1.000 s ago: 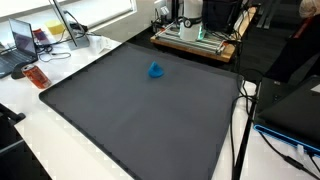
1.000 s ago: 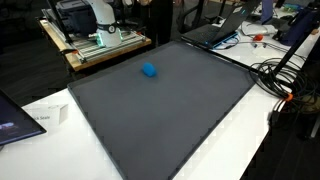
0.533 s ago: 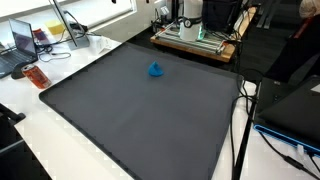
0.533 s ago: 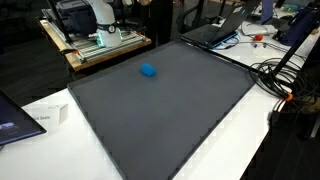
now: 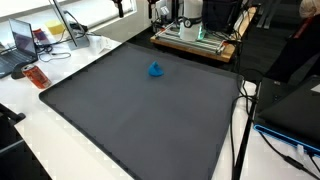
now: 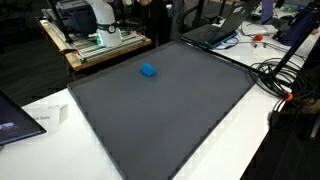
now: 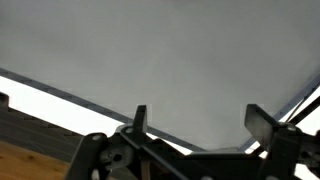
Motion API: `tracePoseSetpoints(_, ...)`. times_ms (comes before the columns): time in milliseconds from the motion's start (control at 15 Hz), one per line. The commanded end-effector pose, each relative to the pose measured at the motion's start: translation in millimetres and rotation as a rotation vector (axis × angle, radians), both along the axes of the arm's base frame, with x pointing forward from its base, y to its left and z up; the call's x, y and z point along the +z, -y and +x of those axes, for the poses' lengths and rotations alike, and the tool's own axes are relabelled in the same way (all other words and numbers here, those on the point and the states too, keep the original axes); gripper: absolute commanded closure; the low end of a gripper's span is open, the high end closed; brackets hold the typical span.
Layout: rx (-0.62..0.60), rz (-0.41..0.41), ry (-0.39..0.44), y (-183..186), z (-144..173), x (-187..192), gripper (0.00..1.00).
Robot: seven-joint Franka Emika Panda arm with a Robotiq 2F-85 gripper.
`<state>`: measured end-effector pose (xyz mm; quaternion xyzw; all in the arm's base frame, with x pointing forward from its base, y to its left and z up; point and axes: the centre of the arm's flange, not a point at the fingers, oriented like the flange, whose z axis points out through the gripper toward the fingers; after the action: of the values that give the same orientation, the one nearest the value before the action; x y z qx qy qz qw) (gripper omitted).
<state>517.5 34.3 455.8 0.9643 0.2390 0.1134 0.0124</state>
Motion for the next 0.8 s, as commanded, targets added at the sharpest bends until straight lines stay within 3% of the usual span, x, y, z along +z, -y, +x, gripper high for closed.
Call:
tracePoseSetpoints(0, -0.100, -0.041, -0.118, -12, 8, -2, 0.00)
tracePoseSetpoints(267, -0.222, -0.084, -0.192, -23, 12, -14, 0.00)
tracePoseSetpoints(733, -0.414, -0.202, -0.167, -37, 5, -45, 0.00)
